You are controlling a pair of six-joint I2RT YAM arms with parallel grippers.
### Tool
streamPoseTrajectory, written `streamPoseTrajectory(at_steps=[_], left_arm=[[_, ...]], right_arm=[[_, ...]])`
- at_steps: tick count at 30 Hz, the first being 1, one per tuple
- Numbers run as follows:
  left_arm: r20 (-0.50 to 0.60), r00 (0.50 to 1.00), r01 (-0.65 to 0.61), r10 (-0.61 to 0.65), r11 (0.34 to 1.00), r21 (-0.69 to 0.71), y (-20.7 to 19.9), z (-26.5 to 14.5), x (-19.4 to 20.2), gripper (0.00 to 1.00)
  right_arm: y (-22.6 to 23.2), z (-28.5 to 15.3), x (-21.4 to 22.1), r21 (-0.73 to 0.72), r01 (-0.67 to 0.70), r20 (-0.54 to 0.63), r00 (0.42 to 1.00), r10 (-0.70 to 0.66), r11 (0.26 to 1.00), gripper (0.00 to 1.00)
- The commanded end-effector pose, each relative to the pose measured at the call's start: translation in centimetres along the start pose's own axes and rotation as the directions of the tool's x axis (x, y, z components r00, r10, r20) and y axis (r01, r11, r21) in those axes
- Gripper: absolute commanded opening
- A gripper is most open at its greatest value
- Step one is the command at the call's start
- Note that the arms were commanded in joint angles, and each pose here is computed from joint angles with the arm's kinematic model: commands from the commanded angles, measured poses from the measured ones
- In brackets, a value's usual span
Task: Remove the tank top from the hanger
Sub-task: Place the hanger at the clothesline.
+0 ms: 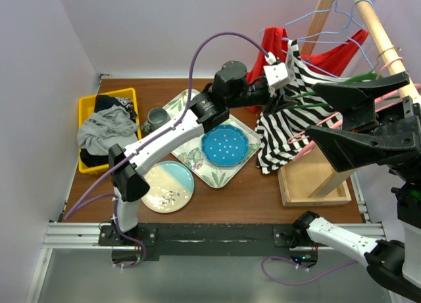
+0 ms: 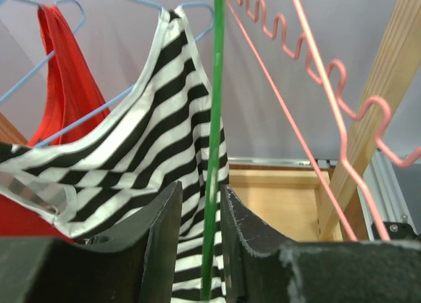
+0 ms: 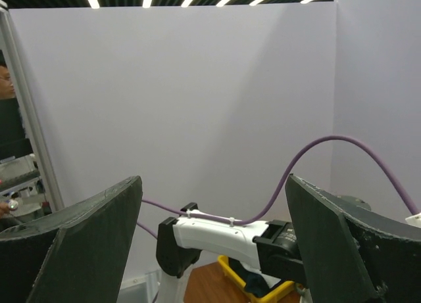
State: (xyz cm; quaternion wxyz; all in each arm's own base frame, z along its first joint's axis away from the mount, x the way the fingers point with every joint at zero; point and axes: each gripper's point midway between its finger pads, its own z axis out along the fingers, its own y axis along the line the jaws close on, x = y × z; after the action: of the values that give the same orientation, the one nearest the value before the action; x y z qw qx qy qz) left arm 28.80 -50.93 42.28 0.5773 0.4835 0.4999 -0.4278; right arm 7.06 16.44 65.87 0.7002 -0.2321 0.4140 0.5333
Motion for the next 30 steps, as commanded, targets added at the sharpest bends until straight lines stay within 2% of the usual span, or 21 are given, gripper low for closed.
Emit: streamPoseTrajectory(at_steps=[1, 3, 4, 8, 9, 11, 13, 14, 15, 16, 17, 18, 19, 20, 22, 23, 24, 26, 27, 28, 30], left_arm=[[0.060, 0.997, -0.036, 0.039, 0.998, -0.046, 0.1, -1.4, -2.0, 0.38], [0.084, 0.995, -0.045, 0.049, 0.998, -0.053, 0.1, -1.8, -2.6, 0.41], [0.085, 0.995, -0.042, 0.047, 0.998, -0.056, 0.2, -1.9, -2.6, 0.47], [0.088, 0.995, -0.047, 0.053, 0.996, -0.074, 0.1, -3.0, -3.3, 0.56], [0.075, 0.996, -0.048, 0.054, 0.996, -0.075, 0.0, -3.2, -2.4, 0.59], [0.091, 0.993, -0.061, 0.070, 0.993, -0.105, 0.1, -4.7, -3.3, 0.61], [0.070, 0.996, -0.050, 0.060, 0.990, -0.133, 0.5, -5.8, -1.5, 0.66], [0.119, 0.990, -0.053, 0.071, 0.987, -0.150, 0.2, -7.1, -3.3, 0.68], [0.081, 0.996, -0.030, 0.043, 0.988, -0.149, -0.3, -7.6, -0.6, 0.75], [0.083, 0.996, -0.026, 0.039, 0.987, -0.161, -0.4, -8.3, -0.1, 1.00], [0.117, 0.992, -0.036, 0.056, 0.985, -0.169, -0.9, -9.6, -1.3, 1.00], [0.074, 0.997, -0.019, 0.031, 0.986, -0.165, -1.5, -10.0, 1.2, 1.00], [0.060, 0.998, -0.015, 0.026, 0.984, -0.175, -1.6, -10.6, 1.8, 1.00], [0.051, 0.998, -0.015, 0.025, 0.982, -0.186, -2.0, -11.8, 1.7, 1.00], [-0.009, 1.000, 0.002, -0.004, 0.977, -0.214, -2.4, -13.2, 4.3, 1.00], [0.000, 1.000, -0.001, 0.001, 0.973, -0.230, -2.9, -14.6, 3.6, 1.00], [-0.035, 0.999, 0.009, -0.018, 0.969, -0.246, -3.2, -15.4, 5.5, 1.00], [-0.037, 0.999, 0.010, -0.023, 0.953, -0.303, -3.4, -17.9, 5.2, 1.00], [-0.066, 0.997, 0.011, -0.035, 0.945, -0.325, -3.5, -18.8, 6.6, 1.00], [-0.051, 0.998, 0.006, -0.027, 0.929, -0.370, -3.3, -20.3, 5.7, 1.00], [-0.096, 0.993, 0.015, -0.061, 0.911, -0.413, -3.5, -22.0, 7.2, 1.00]], right_arm=[[-1.3, -0.2, -0.2, 0.072, 0.003, 0.026, 1.000, -0.005, 0.997, 0.94], [-1.5, -0.1, 0.0, 0.077, 0.000, 0.020, 1.000, -0.002, 0.997, 0.93], [-1.6, 0.0, 0.2, 0.077, 0.000, 0.015, 1.000, -0.001, 0.997, 0.93], [-2.7, 0.3, 0.6, 0.120, 0.001, 0.007, 1.000, -0.002, 0.993, 0.93], [-3.0, 0.3, 0.8, 0.137, 0.010, 0.001, 1.000, -0.010, 0.990, 0.93], [-4.5, 0.6, 1.2, 0.195, 0.029, -0.004, 1.000, -0.029, 0.980, 0.93], [-6.0, 0.8, 1.6, 0.251, 0.050, -0.008, 0.999, -0.049, 0.967, 0.93], [-7.8, 1.1, 1.9, 0.316, 0.074, -0.014, 0.997, -0.073, 0.946, 0.93], [-8.7, 1.3, 2.1, 0.345, 0.088, -0.018, 0.996, -0.087, 0.934, 0.93], [-9.5, 1.5, 2.4, 0.370, 0.102, -0.027, 0.995, -0.099, 0.923, 0.93], [-11.4, 2.1, 3.4, 0.422, 0.126, -0.053, 0.992, -0.115, 0.898, 0.93], [-12.3, 2.5, 3.8, 0.446, 0.139, -0.064, 0.990, -0.123, 0.884, 0.93], [-13.5, 2.8, 4.4, 0.476, 0.147, -0.076, 0.989, -0.126, 0.867, 0.93], [-15.1, 2.8, 4.7, 0.540, 0.153, -0.081, 0.988, -0.130, 0.828, 0.93], [-18.5, 3.6, 6.7, 0.628, 0.171, -0.136, 0.985, -0.109, 0.759, 0.91], [-19.7, 3.7, 7.4, 0.658, 0.192, -0.165, 0.980, -0.110, 0.728, 0.91], [-22.1, 3.6, 8.4, 0.728, 0.226, -0.203, 0.973, -0.112, 0.648, 0.91], [-24.4, 3.1, 8.9, 0.782, 0.286, -0.250, 0.958, -0.141, 0.554, 0.91], [-26.1, 2.6, 8.9, 0.828, 0.309, -0.262, 0.951, -0.163, 0.469, 0.90], [-27.2, 2.2, 9.1, 0.849, 0.333, -0.283, 0.942, -0.179, 0.411, 0.90], [-28.7, 1.7, 8.7, 0.873, 0.378, -0.317, 0.920, -0.229, 0.310, 0.88]])
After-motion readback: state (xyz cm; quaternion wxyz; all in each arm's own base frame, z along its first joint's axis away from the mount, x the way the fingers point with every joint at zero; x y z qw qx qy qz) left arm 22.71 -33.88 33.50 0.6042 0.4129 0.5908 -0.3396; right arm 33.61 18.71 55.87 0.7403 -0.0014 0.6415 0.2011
